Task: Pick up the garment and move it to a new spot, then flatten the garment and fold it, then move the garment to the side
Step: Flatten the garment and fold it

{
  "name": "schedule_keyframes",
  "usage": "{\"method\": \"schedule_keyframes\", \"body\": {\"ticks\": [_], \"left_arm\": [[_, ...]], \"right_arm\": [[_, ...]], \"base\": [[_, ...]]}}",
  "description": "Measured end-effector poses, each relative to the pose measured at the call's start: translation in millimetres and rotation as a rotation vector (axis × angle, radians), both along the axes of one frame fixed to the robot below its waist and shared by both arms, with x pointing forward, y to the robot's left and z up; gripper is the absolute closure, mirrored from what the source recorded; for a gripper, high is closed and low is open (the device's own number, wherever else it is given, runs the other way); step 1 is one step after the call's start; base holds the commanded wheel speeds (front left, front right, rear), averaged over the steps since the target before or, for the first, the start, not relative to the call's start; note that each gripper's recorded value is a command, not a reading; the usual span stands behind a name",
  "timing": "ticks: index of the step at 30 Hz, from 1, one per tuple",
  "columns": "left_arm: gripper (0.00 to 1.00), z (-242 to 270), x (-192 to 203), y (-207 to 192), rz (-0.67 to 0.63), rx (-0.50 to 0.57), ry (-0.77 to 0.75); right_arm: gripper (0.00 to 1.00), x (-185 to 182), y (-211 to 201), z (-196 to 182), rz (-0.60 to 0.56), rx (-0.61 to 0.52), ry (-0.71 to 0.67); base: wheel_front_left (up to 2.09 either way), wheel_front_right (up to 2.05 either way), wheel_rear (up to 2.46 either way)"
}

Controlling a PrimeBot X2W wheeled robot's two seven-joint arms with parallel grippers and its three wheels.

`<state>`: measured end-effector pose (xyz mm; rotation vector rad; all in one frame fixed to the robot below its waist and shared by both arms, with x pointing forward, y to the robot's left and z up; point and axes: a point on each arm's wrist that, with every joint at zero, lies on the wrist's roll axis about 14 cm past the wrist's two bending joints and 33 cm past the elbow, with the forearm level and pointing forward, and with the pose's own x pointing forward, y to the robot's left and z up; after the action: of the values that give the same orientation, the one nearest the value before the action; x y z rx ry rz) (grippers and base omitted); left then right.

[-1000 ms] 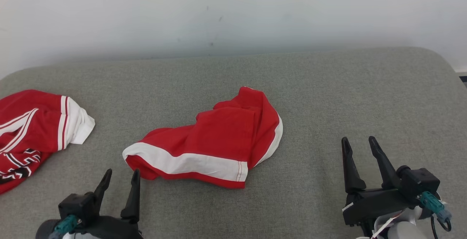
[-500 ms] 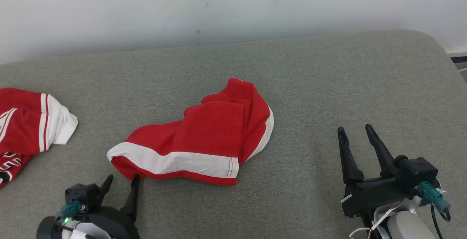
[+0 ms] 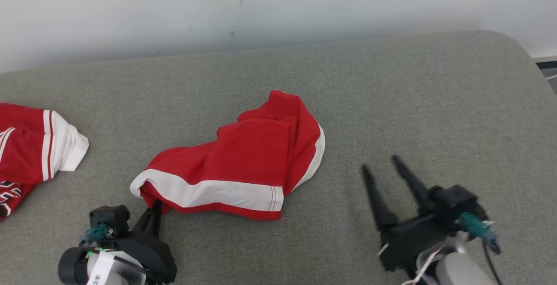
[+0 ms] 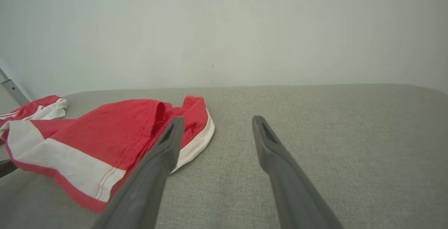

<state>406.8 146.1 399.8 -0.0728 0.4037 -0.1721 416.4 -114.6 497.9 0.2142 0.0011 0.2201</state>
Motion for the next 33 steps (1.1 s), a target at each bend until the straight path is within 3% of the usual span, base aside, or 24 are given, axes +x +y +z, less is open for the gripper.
{"method": "schedule_keyframes", "body": {"ticks": [5,13,16,19,23,31,33], "left_arm": [[1.0,-1,-2,-1,0.002,-0.008,0.001],[1.0,2,-1,2,0.015,-0.014,-0.016],[1.0,3,0,5,0.025,-0.012,-0.022],[1.0,2,1,8,0.031,-0.013,-0.024],[1.0,0,4,11,0.039,-0.014,-0.025],[1.0,-2,11,14,0.049,-0.013,-0.033],[1.0,-3,11,14,0.05,-0.012,-0.029]], "right_arm": [[0.0,-14,60,-22,0.202,0.002,0.111],[0.0,-27,125,-50,0.426,-0.068,0.268],[0.0,-30,136,-59,0.471,-0.086,0.311],[0.15,-32,141,-69,0.494,-0.089,0.361],[0.2,-33,154,-73,0.531,-0.073,0.392],[0.16,-26,174,-63,0.552,-0.021,0.4],[0.06,-23,173,-65,0.539,-0.023,0.411]], "base": [[0.0,0.0,0.0],[0.0,0.0,0.0],[0.0,0.0,0.0],[0.0,0.0,0.0],[0.0,0.0,0.0],[0.0,0.0,0.0],[0.0,0.0,0.0]]}}
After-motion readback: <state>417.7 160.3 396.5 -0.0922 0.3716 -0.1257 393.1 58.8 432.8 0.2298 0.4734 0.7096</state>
